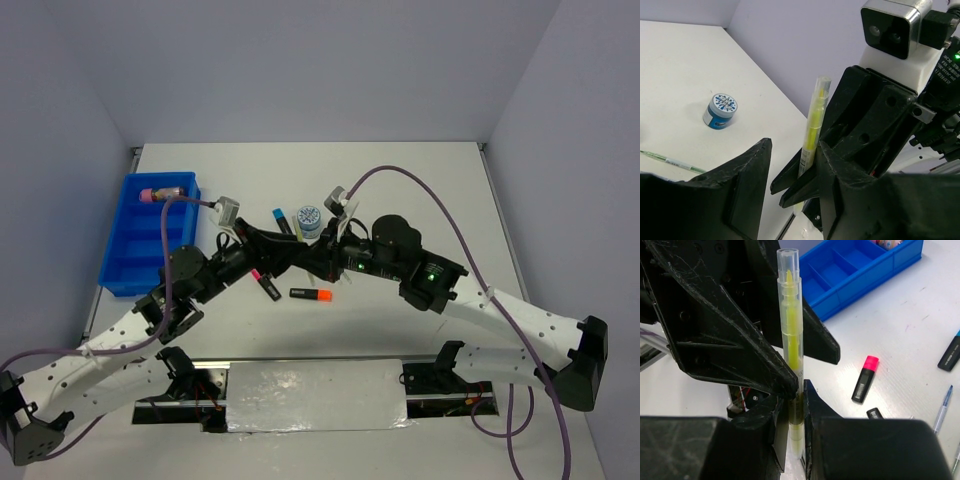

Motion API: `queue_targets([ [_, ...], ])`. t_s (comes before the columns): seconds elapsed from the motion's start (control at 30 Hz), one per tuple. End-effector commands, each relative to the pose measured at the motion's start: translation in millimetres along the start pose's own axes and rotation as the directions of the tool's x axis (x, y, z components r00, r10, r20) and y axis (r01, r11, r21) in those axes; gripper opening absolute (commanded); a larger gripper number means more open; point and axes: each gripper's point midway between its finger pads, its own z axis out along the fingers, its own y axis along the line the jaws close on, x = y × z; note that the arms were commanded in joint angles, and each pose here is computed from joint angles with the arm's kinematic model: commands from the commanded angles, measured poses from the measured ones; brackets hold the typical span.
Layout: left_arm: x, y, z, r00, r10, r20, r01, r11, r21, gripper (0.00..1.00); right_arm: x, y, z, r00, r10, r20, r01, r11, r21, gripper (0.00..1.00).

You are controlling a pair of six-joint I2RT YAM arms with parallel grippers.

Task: Sort the stationery into containers
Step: Close the pen cap on the pen, then place the pen in the storage box.

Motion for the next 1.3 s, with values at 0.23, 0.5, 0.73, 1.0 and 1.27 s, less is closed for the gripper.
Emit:
queue_targets([
  [0.23,-14,-6,-13,0.996,0.074,0.049,-0.075,0.997,0.011,0.47,-9,18,13,1.0,0.011,0.029,-0.009,0.997,-0.075,0.0],
  [0.5,-7,2,1,0.994,0.111,0.005,-0.111,0.994,-0.024,0.08,4,31,23,1.0,0.004,-0.027,-0.007,0.992,-0.127,0.0],
  [0.73,-4,20,5,0.996,0.088,0.01,-0.087,0.991,-0.102,0.0,1,19,20,1.0,0.013,0.01,-0.013,0.998,-0.061,0.13],
  [1.0,-35,142,-26,0.991,-0.05,0.126,0.124,0.713,-0.69,0.0,-4,-42,-28,0.989,0.063,0.135,-0.098,0.957,0.273,1.0],
  [1.27,-114,261,-90,0.884,-0.024,0.467,0.442,0.373,-0.816,0.0,13,-91,-91,0.972,0.081,0.219,-0.179,0.863,0.472,1.0],
])
